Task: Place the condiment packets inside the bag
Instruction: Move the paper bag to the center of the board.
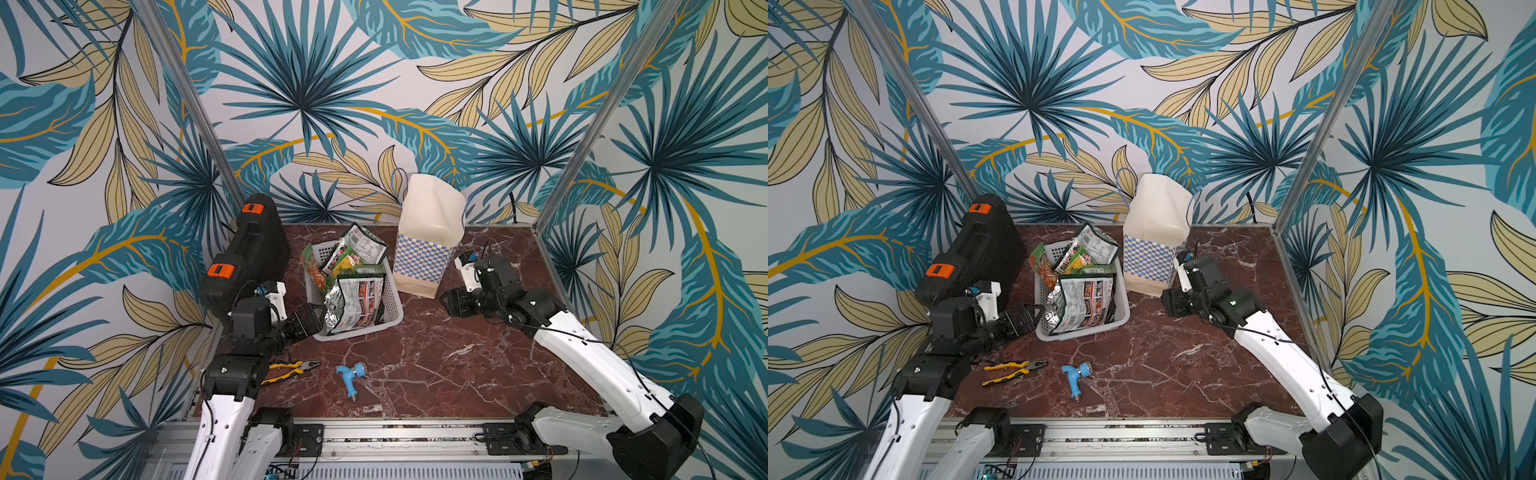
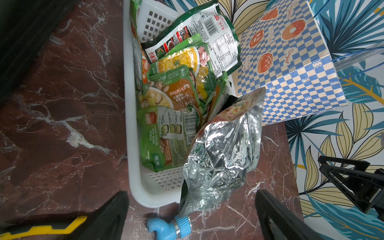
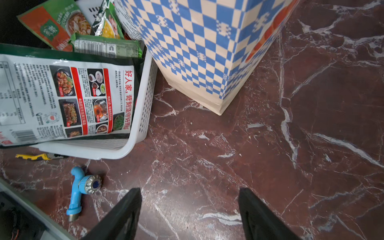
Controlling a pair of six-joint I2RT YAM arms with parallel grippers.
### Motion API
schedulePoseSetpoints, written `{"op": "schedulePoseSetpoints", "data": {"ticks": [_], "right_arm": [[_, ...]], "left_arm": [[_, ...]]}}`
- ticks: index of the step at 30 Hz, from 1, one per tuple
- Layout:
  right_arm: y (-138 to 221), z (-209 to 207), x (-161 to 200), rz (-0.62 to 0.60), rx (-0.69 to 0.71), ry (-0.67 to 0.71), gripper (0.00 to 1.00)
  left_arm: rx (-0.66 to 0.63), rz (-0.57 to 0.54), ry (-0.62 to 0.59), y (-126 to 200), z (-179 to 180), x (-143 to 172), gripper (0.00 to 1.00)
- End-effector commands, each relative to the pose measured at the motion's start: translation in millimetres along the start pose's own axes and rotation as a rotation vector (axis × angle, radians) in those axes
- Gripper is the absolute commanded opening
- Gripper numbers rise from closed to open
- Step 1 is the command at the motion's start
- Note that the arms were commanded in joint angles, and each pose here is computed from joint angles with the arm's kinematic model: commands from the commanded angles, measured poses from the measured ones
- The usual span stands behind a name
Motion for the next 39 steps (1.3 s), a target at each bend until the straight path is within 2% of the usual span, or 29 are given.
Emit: {"op": "schedulePoseSetpoints", "data": {"ticks": [1,4,10,13,20,25,30,35,39], "right_arm": [[-3.8,-8.2,-2.5,-0.103,0.053,-0.061,0.79],[-14.8,-11.2,5.6,-0.135,0.06,-0.096,0.79],[-30.6,-7.6,-0.8,-0.233,0.021,-0.138,0.79],[-41.7,-16.1,-3.9,-0.232,0.089,-0.153,0.78],[-62.3,-38.7,-25.5,-0.219,0.263,-0.142,0.78],[-78.7,-61.3,-41.1,-0.203,0.335,-0.164,0.78],[-84.9,-70.8,-49.3,-0.202,0.35,-0.152,0.78],[-82.0,-70.3,-54.2,-0.174,0.312,-0.125,0.78],[-64.2,-58.8,-47.2,-0.158,0.228,-0.126,0.78]], "left_arm": [[0.036,-0.01,-0.006,3.9,-5.8,0.0,1.0],[0.064,0.004,-0.012,7.0,-11.2,1.4,1.0],[0.1,0.024,-0.017,15.8,-20.7,4.0,1.0],[0.122,0.017,-0.013,17.6,-24.5,4.8,0.99],[0.14,0.044,-0.039,-6.3,-40.0,11.3,0.96],[0.077,0.083,-0.146,-23.2,-59.7,19.4,0.89],[-0.087,0.055,-0.243,-37.4,-58.9,14.5,0.87],[-0.159,0.022,-0.291,-50.0,-63.5,0.9,0.84],[-0.178,0.044,-0.331,-64.0,-75.5,-6.0,0.78]]}}
Point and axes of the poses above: each gripper's point midway between its finger pads, its own y axis back along the fingers, its own z axis along the line the jaws close on, x = y × z, the point moved 4 cm from there along y, back along the fingers, and after that the axes turned 8 degrees about y, right-handed, at the moved point
